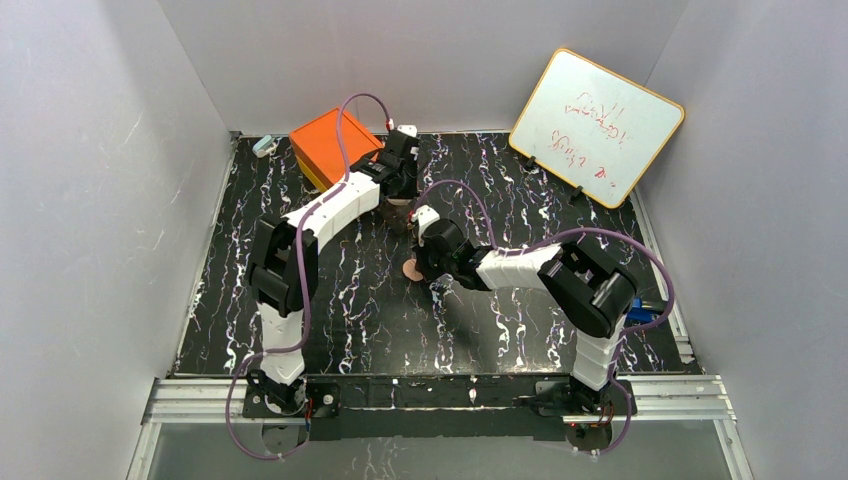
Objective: Organize the makeup
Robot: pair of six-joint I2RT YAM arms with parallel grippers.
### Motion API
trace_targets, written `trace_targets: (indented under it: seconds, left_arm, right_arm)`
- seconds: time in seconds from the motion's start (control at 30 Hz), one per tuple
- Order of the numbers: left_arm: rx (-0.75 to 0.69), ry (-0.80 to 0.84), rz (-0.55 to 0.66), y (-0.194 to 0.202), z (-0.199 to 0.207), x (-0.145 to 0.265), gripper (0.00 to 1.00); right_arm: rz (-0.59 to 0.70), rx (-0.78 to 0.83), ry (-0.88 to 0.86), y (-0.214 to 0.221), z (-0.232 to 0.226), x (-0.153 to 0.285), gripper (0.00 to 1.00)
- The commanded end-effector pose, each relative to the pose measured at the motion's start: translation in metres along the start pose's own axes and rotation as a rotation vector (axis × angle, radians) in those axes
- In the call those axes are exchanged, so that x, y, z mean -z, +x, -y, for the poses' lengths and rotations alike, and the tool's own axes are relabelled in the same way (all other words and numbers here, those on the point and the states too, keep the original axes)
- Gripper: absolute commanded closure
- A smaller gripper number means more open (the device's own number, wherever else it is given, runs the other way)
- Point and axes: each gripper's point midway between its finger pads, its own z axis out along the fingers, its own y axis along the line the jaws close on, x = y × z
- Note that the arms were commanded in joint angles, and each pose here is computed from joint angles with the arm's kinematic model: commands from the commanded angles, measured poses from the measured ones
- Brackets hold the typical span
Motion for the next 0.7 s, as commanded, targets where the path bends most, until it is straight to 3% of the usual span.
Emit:
trace_targets:
  seconds: [0.0, 0.67]
  left_arm:
    - [0.056, 0.003, 0.034, -0.012, -0.003, -0.005, 1.0]
    - [0.229, -0.035, -0.055, 0.03, -0.031, -0.041, 1.0]
  right_arm:
    - [-0.025, 0.024, 0.033, 0.008, 0.007, 0.01, 0.99]
    - [-0.031, 0.023, 0.05, 0.011, 0.014, 0.011, 0.99]
